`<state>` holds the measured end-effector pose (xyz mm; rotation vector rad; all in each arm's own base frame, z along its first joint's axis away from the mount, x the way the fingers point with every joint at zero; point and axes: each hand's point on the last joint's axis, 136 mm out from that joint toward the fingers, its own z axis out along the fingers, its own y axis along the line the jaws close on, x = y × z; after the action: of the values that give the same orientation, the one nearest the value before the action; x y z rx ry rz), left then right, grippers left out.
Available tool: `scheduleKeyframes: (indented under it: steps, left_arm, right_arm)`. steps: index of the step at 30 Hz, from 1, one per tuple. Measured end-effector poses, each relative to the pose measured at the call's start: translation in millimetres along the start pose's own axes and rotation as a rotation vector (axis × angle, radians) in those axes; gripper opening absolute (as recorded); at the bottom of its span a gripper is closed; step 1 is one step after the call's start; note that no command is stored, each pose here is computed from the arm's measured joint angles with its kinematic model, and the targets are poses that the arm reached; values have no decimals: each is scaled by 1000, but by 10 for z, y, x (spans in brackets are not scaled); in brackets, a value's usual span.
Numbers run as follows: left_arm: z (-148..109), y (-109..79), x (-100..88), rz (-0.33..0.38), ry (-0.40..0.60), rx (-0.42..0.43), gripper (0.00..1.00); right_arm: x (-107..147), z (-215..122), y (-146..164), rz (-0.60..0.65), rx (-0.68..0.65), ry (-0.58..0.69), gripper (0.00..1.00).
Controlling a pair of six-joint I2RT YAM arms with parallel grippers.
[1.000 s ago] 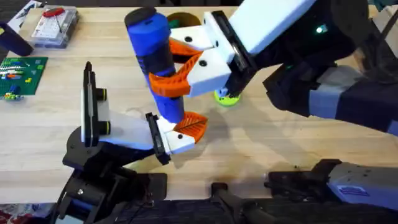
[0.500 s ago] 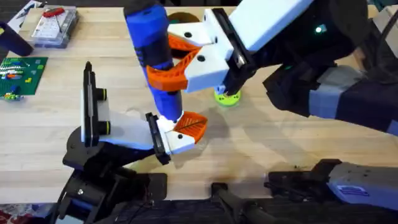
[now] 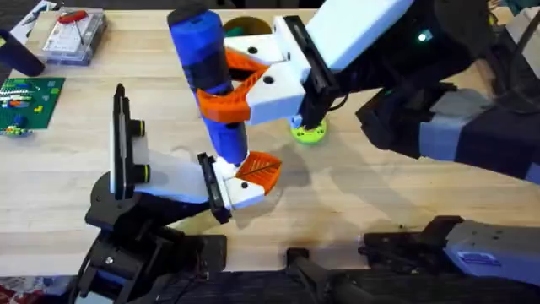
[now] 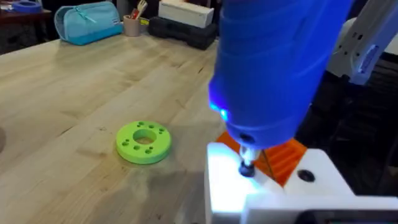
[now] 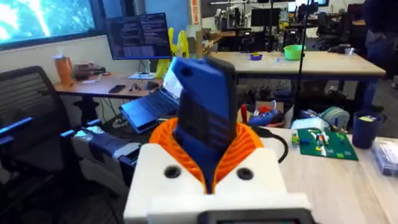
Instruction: Pick up the gripper from the table and insert it into the empty holder that is missing its gripper. Then pick up a screw, insert it into the mounting hole, and use the screwdriver to tighten it. Finally, clean up the table by picking up the vegetable and placing it into the bucket.
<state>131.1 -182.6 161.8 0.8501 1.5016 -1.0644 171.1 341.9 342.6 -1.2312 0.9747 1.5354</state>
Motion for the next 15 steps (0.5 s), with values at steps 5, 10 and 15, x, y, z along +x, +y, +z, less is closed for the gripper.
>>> scheduleKeyframes:
  steps: [5,10,15]
  left_arm:
    - [0,0,0,0,0,0,11]
    - [0,0,0,0,0,0,11]
    - [0,0,-1,0,0,0,11]
  right_arm:
    - [-2,0,-3,-4,2,-1,24]
    - [-8,0,12,-11,-5,-1,24]
    - [-15,0,56,-35,-28,1,24]
